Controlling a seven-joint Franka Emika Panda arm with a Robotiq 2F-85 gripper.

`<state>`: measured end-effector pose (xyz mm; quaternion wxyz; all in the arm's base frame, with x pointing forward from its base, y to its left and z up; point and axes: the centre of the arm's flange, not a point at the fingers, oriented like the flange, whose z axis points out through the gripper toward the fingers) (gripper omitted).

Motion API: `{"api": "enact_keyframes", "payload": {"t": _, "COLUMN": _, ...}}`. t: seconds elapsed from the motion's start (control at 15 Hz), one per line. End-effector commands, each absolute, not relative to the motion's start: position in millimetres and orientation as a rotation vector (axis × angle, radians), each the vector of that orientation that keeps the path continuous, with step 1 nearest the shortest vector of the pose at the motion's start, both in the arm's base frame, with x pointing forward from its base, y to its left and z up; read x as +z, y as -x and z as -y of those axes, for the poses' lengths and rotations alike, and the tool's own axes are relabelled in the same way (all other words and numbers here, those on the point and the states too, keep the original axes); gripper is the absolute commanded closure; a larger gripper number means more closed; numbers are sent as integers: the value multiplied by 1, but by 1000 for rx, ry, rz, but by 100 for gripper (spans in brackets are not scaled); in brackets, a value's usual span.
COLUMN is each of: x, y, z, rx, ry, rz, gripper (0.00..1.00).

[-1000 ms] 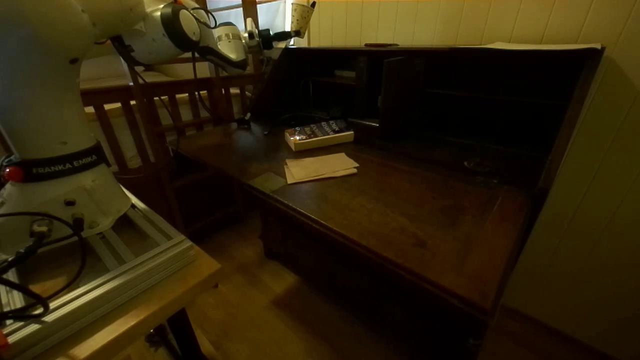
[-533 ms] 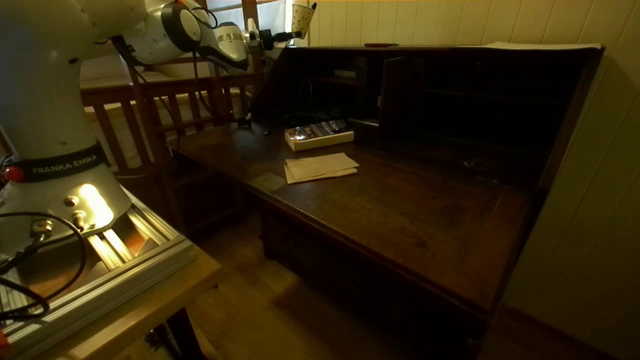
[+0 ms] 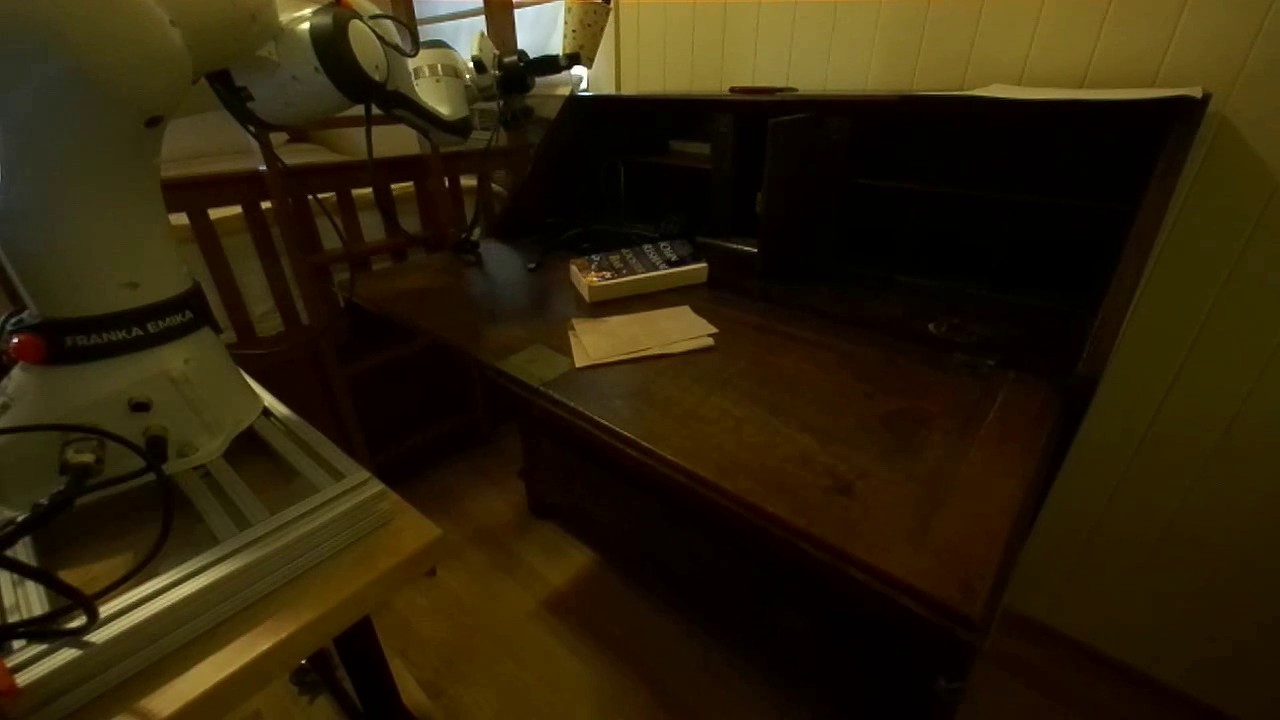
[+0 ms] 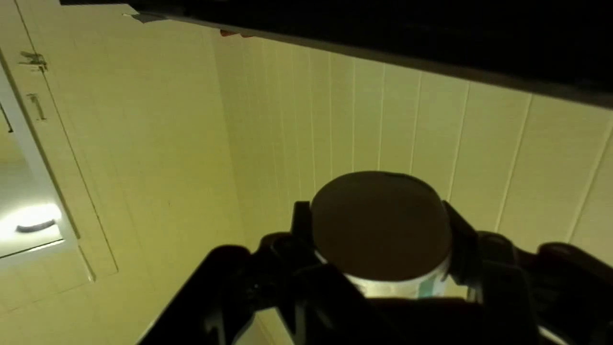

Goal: Make the cup stand

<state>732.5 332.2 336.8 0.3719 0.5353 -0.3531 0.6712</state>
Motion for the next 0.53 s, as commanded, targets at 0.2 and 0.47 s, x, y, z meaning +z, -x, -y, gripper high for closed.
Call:
{"api": "enact_keyframes", "payload": {"t": 0.2, "x": 334, "y": -740, "z": -332, "rx": 1723, "ry": -1359, "rz": 928, "gripper": 61}}
{"api": "enact_keyframes", "payload": {"t": 0.47, "x": 335, "y": -756, "z": -333, "rx": 1759, "ry": -1388, "rz": 955, "gripper": 61}}
